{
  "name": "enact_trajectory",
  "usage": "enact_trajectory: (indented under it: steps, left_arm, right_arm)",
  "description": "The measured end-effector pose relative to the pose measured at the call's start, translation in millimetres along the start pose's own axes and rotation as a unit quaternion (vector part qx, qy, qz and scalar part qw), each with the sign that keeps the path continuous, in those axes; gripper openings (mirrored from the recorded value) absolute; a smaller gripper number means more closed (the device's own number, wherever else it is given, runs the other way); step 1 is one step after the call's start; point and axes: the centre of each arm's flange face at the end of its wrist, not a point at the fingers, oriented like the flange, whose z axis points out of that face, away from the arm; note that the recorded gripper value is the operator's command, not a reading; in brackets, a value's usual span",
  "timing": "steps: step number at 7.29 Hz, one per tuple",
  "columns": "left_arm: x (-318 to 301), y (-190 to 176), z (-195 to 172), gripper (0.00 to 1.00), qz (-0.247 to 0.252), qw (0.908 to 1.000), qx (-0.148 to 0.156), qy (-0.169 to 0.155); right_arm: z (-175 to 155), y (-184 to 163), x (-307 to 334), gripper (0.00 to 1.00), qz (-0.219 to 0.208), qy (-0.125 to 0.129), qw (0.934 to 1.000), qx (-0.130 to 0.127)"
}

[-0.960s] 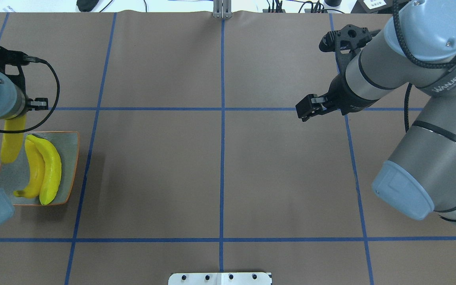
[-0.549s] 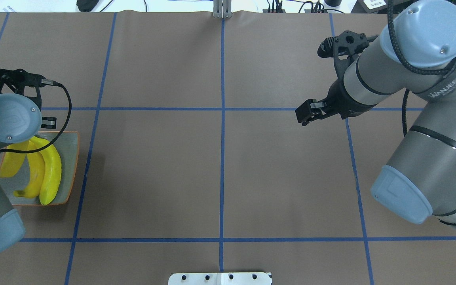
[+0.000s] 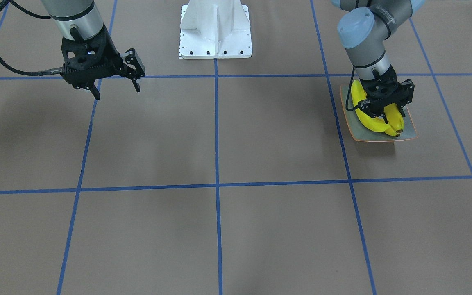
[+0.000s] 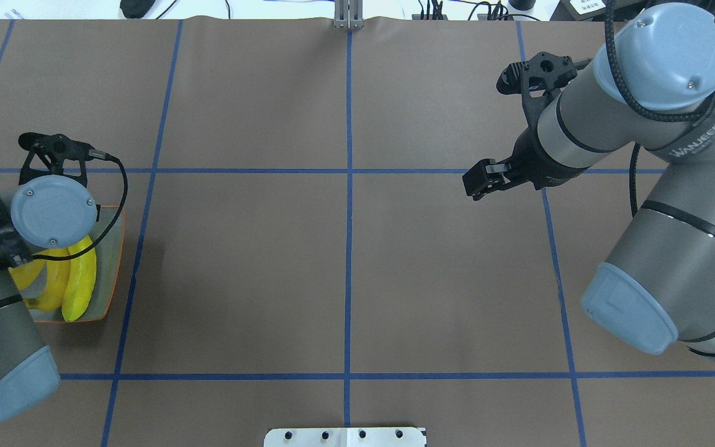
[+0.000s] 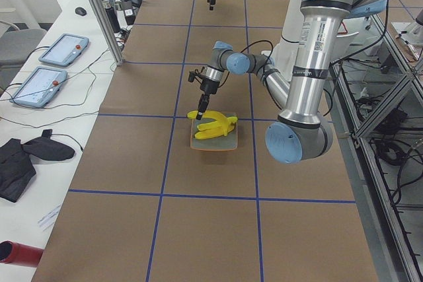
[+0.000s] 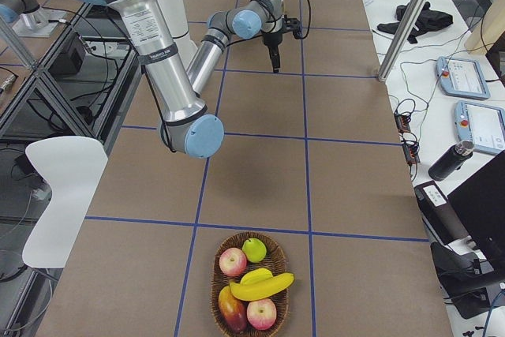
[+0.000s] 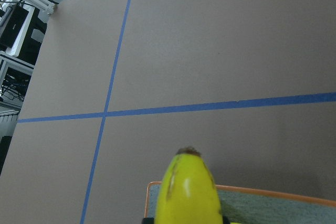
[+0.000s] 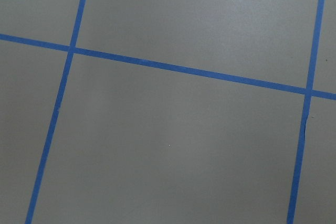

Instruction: Transfer all bananas from basket to plate

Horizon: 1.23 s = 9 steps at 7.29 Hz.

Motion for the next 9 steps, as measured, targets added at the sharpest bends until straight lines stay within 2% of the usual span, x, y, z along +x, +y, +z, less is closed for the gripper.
enact_trajectory:
  steps: [3,4,5,6,9]
  left_arm:
    - [25.6,10.7,12.9,0.0,0.022,0.9997,0.002,-0.014]
    - [27.9,11.6,12.9,0.47,0.024,0.9996,0.003,-0.014]
    - [29.9,11.6,12.4,0.82,0.027,0.9995,0.003,-0.014]
    - [32.0,11.2,11.9,1.0,0.029,0.9995,0.003,-0.013]
    - [36.5,8.3,8.1,1.0,0.032,0.9994,0.004,-0.009]
  right_arm:
    - [3.3,1.9,0.9,0.99,0.0,0.001,1.0,-0.003]
    - [3.7,2.2,1.1,0.99,-0.001,0.002,1.0,-0.004]
    - [3.8,2.6,0.9,0.99,-0.001,0.001,1.0,-0.004]
    - [3.8,2.9,0.8,0.99,-0.001,0.001,1.0,-0.004]
    - [3.8,3.6,-0.1,0.99,-0.002,0.0,1.0,-0.005]
